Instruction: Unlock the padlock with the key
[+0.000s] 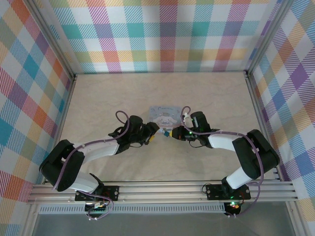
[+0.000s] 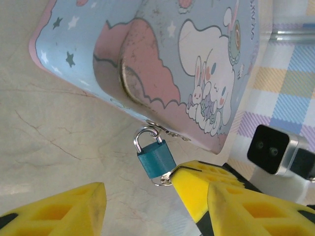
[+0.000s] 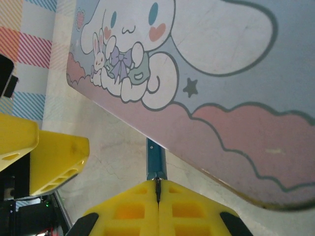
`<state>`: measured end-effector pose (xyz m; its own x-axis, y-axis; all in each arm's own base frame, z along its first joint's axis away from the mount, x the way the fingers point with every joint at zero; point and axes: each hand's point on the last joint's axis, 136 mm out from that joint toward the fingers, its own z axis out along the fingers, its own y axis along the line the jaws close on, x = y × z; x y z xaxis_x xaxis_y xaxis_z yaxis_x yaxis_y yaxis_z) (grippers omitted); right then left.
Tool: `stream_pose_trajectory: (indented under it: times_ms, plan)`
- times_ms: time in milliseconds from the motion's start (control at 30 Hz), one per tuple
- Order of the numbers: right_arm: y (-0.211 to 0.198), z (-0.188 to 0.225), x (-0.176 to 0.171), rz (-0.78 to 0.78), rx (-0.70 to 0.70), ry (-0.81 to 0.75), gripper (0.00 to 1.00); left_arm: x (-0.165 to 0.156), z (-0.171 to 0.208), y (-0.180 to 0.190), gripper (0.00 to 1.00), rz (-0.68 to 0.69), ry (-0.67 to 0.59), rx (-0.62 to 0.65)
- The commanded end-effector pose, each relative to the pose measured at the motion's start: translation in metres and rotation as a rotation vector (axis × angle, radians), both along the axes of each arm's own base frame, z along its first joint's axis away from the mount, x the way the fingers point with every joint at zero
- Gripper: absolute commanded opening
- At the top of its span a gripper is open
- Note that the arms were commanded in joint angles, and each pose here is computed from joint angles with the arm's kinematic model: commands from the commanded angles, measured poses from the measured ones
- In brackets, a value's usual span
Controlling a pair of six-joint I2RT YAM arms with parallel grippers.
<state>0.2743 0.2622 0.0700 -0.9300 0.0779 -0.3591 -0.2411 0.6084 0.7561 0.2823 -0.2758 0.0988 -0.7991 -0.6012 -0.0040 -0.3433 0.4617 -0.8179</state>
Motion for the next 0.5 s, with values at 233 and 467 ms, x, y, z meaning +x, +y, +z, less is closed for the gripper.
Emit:
stream_pose_trajectory:
  times_ms: [233,467]
  plan:
    - [0.006,0.01,-0.006,-0.016,0.025,0.063,0.0,-0.003,-0.002,-0.015,0.54,0.132,0.036,-0.116]
    - [0.006,0.01,-0.007,-0.029,0.026,0.07,0.0,-0.001,-0.01,-0.033,0.49,0.137,0.045,-0.162]
